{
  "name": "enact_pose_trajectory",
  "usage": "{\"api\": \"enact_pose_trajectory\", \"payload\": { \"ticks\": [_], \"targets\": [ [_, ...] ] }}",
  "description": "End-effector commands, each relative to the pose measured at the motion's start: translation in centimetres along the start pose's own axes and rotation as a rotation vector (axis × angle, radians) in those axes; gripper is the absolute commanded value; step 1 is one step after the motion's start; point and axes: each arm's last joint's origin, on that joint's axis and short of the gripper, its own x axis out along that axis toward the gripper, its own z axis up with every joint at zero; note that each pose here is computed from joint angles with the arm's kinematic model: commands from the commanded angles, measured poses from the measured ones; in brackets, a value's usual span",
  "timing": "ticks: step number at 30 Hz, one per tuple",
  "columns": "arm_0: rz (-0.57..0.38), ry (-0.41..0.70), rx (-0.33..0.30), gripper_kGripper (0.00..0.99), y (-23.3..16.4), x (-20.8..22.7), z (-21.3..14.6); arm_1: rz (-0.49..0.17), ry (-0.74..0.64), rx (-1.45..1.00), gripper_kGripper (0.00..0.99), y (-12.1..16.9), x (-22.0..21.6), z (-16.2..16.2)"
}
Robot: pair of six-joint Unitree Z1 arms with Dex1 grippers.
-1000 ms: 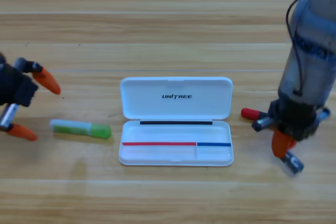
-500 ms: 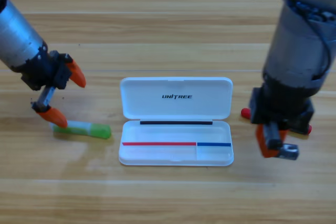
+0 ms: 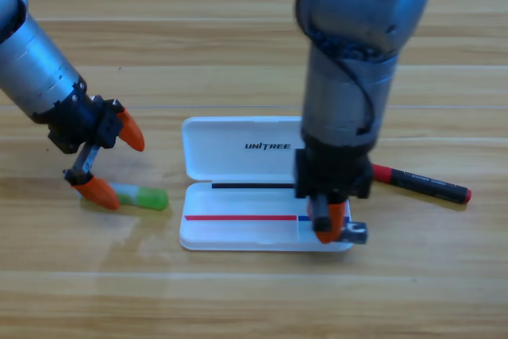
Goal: Clean up eraser and pencils
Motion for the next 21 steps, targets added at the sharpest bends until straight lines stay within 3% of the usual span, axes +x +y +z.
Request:
{"api": "enact_pose_trajectory", "payload": {
  "ticks": [1, 9, 17, 21],
  "targets": [
    [-0.08, 0.015, -0.017, 0.925, -0.7, 2.4, -0.2, 0.065, 0.086, -0.019, 0.0, -2.0, 4.9, 1.4],
    [-0.068, 0.024, -0.011, 0.923, -0.6, 2.8, -0.4, 0.052, 0.112, -0.018, 0.0, -3.4, 5.8, 1.0],
    [-0.065, 0.16, -0.007, 0.916, -0.6, 4.6, 0.4, 0.019, 0.129, -0.028, 0.0, -4.9, 5.9, 0.3],
    [-0.058, 0.177, -0.01, 0.902, -0.6, 4.7, 0.7, 0.013, 0.122, -0.029, 0.0, -5.3, 5.8, 0.2]
  ]
}}
